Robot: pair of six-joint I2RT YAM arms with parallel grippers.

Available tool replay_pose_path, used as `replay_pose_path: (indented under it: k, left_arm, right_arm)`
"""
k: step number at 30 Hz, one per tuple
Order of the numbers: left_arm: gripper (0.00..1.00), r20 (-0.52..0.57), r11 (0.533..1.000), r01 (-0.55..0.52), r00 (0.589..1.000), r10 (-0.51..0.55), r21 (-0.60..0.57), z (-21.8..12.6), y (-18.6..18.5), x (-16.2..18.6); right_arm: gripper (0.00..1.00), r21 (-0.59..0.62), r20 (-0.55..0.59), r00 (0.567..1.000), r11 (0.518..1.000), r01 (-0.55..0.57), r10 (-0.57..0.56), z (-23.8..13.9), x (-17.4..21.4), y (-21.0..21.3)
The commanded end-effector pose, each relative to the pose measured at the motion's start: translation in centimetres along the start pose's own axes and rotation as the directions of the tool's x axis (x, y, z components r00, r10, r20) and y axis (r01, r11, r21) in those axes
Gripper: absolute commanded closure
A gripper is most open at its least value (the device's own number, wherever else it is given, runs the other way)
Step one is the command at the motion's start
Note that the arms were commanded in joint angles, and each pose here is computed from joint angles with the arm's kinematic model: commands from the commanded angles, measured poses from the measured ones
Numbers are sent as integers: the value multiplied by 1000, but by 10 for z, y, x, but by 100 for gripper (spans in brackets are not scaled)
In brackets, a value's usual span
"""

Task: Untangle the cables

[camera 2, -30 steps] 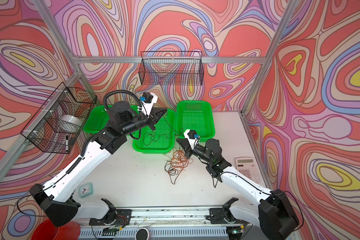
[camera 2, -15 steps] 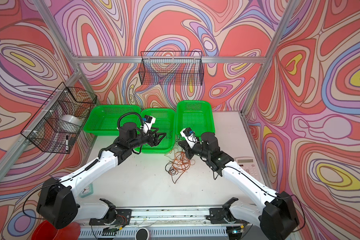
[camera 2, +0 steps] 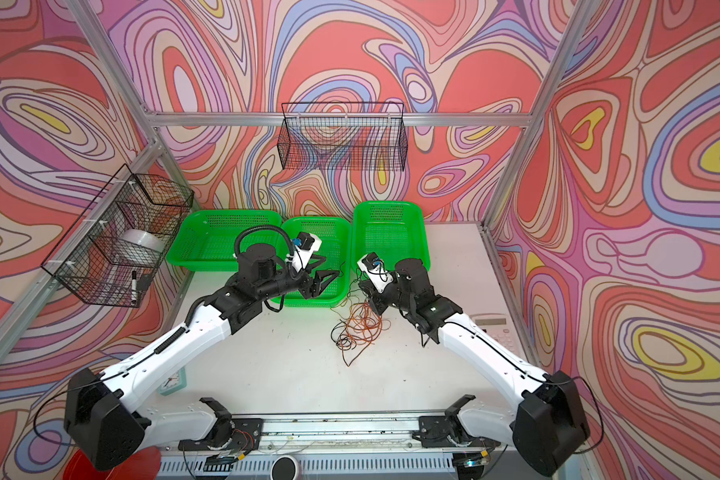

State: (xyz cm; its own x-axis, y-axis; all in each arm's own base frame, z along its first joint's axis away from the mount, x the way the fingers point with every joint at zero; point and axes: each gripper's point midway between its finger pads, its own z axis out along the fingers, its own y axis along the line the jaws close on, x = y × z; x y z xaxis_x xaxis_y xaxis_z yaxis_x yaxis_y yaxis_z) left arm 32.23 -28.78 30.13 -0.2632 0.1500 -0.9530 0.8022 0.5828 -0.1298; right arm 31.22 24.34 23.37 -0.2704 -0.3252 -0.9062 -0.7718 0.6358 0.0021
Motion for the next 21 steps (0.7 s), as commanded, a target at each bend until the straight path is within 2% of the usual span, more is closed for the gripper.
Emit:
replay_pose_path:
  k: [1, 5, 10, 21]
  left_arm:
    - [36, -28, 992, 94, 995, -92, 80, 9, -13, -5]
    - [37, -95, 979, 172, 982, -162, 109, 26, -17, 0]
    - [42, -129, 954, 277, 957, -261, 117, 38, -18, 1]
    - [49, -200, 920, 382, 912, -359, 90, 62, -16, 22]
  right_arm:
    - [100, 34, 5, 999, 998, 51, -51, -1, -6, -6]
    - [100, 43, 13, 997, 996, 72, -73, 0, -9, -8]
    - [100, 54, 6, 997, 995, 82, -82, 3, -6, -11]
    - [100, 73, 15, 993, 991, 113, -114, 3, -9, -14]
